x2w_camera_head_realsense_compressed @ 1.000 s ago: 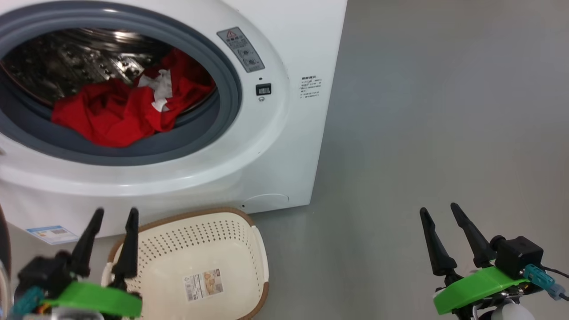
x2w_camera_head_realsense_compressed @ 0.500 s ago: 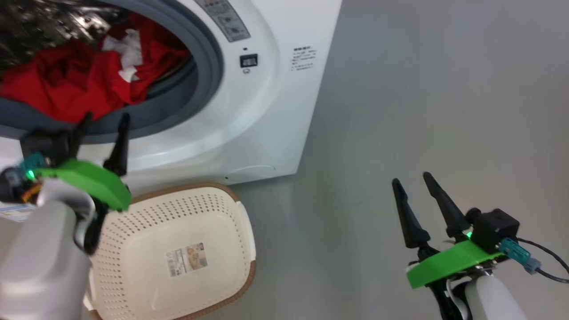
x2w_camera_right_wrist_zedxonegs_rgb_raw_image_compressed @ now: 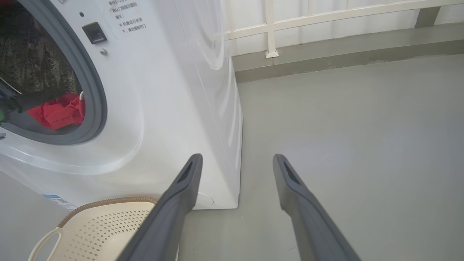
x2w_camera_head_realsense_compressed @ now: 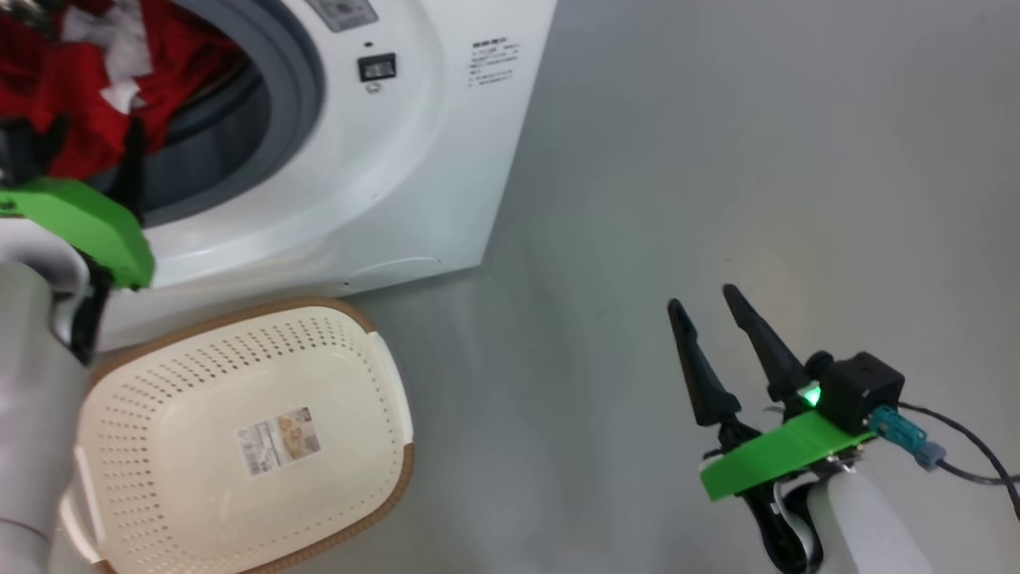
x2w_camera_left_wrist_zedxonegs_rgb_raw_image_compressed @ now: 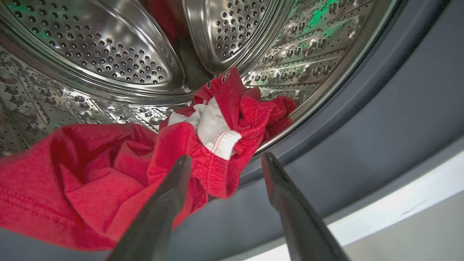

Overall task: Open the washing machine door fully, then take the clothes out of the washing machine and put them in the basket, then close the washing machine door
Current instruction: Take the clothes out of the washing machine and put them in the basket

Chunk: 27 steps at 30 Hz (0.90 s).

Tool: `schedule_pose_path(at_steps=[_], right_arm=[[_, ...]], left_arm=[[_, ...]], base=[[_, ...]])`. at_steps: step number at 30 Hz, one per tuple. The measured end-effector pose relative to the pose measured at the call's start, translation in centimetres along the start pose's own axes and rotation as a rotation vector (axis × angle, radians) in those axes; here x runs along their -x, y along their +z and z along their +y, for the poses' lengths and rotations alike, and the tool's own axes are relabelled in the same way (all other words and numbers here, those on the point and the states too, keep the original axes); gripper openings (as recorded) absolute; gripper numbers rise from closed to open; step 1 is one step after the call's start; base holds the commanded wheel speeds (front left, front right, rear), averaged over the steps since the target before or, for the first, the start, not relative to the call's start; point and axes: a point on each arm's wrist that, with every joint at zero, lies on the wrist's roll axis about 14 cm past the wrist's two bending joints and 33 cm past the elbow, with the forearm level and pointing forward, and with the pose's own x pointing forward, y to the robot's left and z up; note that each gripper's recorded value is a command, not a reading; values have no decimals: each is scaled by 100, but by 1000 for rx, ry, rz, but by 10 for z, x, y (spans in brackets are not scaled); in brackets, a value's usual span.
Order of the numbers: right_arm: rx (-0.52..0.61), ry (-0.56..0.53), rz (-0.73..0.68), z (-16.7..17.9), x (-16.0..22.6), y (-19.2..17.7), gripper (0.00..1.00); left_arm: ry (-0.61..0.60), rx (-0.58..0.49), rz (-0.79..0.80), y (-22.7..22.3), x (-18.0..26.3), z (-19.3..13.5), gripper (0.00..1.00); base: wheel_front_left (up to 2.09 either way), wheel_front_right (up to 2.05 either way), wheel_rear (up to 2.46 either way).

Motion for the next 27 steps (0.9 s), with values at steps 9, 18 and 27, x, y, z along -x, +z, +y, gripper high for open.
schedule_pose_path(at_steps=[9,18,27], right_arm=[[0,5,-10,-1,-10,3,100],[-27,-37,29,-13,-7,-11,100],[-24,-72,39,-24,-3,-13,100]], left_arm=[[-10,-75,71,-19,-28,8,100],[-5,-122,106,-30,-54,19,100],[-49,-146,98,-35,-74,6,100]], base=[[0,0,0],[0,0,0],[0,0,0]])
